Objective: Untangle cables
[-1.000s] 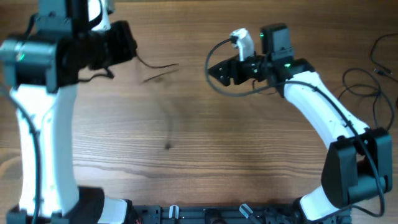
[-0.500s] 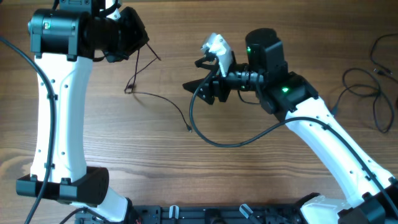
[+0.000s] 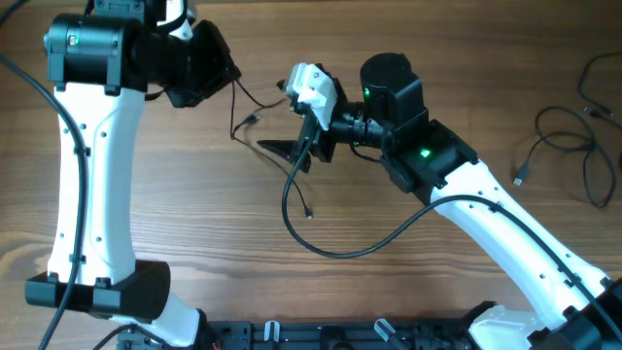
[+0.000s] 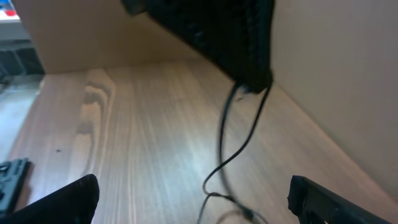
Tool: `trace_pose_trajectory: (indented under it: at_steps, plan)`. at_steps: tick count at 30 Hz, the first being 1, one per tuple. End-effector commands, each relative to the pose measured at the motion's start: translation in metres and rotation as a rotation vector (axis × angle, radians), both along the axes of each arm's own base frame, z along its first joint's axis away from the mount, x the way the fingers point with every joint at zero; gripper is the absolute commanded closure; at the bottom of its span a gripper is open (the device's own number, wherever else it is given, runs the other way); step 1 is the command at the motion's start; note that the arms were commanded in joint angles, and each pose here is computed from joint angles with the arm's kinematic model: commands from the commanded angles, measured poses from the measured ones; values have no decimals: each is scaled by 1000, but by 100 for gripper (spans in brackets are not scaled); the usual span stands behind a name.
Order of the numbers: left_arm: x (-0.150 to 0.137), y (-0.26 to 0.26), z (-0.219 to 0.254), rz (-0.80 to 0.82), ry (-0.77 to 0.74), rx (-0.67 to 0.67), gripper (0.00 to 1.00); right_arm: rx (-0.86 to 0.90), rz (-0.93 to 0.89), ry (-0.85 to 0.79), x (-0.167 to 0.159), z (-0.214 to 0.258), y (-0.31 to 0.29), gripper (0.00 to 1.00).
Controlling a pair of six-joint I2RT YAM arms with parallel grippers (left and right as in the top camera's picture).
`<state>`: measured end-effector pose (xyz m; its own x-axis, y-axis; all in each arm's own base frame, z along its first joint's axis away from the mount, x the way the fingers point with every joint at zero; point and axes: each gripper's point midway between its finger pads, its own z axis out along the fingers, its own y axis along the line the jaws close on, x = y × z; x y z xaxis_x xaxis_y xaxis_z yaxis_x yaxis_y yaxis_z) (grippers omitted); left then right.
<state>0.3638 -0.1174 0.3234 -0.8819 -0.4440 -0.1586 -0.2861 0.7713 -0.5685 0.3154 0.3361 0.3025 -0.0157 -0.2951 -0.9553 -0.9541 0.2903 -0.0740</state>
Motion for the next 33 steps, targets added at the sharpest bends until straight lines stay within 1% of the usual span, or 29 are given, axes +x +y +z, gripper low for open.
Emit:
trace_pose_trajectory:
  at_steps: [1,3,8,10,11,12,13,15,17,18,19,20,22,24,26,27,29,31,32,33]
  plan:
    - [-12,-17,10,-55,30,-112,96,-17,-18,-50,4,2,-2,2]
    - [-17,-21,13,-77,27,-120,96,-17,-18,-51,4,2,-2,4]
    - [-34,-35,32,-140,-59,-91,96,-16,-18,-52,4,2,-2,13]
    - [-43,-41,40,-163,-83,-95,96,-16,-19,-51,4,2,-2,19]
    - [-47,-44,43,-174,-93,-97,96,-16,-18,-52,4,2,-2,36]
    - [-51,-45,46,-180,-104,-95,96,-18,-18,-55,4,2,-2,91]
    - [-53,-45,49,-180,-114,-89,96,-17,-18,-54,4,2,-2,96]
    - [-55,-41,51,-168,-129,-70,96,-17,-18,-52,4,2,-2,96]
    - [-54,-29,51,-130,-152,-9,96,-10,-45,-35,8,3,-4,96]
    - [-52,-22,50,-107,-161,29,89,-11,-65,-33,11,3,-5,96]
    - [-49,-18,49,-105,-175,62,68,-10,-88,-28,14,3,-6,96]
    - [-42,-6,47,-129,-233,168,0,7,-171,-14,25,10,-12,96]
    - [-30,18,43,-126,-280,337,0,47,-273,-18,38,32,-23,96]
    - [-17,46,40,-66,-298,512,0,137,-394,-56,48,84,-44,96]
    - [-14,60,40,-24,-296,583,0,246,-487,-110,48,143,-69,96]
    - [-13,64,41,-10,-296,606,0,300,-522,-170,42,181,-85,96]
    - [-13,67,42,-2,-297,620,0,393,-600,-270,31,242,-116,96]
    - [-14,67,40,-5,-288,621,0,442,-644,-338,15,285,-142,96]
    - [-14,67,39,-7,-283,623,0,427,-660,-322,12,287,-149,96]
    - [-16,68,38,-9,-277,624,0,394,-673,-271,15,275,-150,96]
